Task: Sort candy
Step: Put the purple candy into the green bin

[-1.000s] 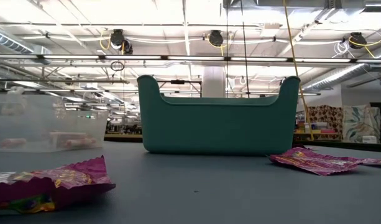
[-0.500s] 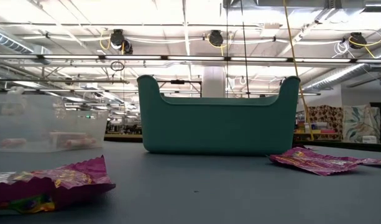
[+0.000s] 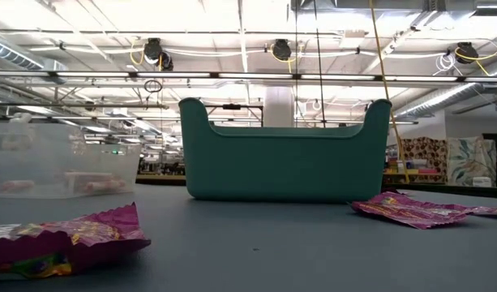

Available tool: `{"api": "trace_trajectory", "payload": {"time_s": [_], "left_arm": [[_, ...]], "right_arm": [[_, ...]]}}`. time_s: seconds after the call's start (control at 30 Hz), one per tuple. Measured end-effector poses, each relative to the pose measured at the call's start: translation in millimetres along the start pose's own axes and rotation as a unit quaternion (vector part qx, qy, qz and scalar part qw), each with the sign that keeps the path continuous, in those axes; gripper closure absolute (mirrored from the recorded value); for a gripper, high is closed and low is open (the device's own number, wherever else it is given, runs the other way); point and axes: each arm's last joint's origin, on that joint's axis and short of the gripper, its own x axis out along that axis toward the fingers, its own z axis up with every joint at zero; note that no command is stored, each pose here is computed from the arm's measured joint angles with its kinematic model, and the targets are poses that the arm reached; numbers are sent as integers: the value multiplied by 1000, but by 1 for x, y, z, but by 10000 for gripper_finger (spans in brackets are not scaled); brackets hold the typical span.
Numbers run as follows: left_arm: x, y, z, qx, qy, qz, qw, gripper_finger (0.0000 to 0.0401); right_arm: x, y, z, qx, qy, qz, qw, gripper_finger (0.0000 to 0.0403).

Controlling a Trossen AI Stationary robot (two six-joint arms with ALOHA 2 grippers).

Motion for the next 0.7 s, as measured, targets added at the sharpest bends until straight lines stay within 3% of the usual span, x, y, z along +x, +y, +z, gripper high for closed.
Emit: {"api": "trace_trajectory", "payload": {"time_s": [0.27,0.43,0.7], "left_arm": [[10,19,-4,30,27,68,997,401],[33,39,-10,47,60,117,990,401],[77,64,-33,51,144,117,981,401]], "right_arm": [[0,0,0,-4,-1,-1,1000,403],[0,-1,0,-14,-8,-11,1000,403],[0,-1,0,-32,-7,-12,999,403]]}}
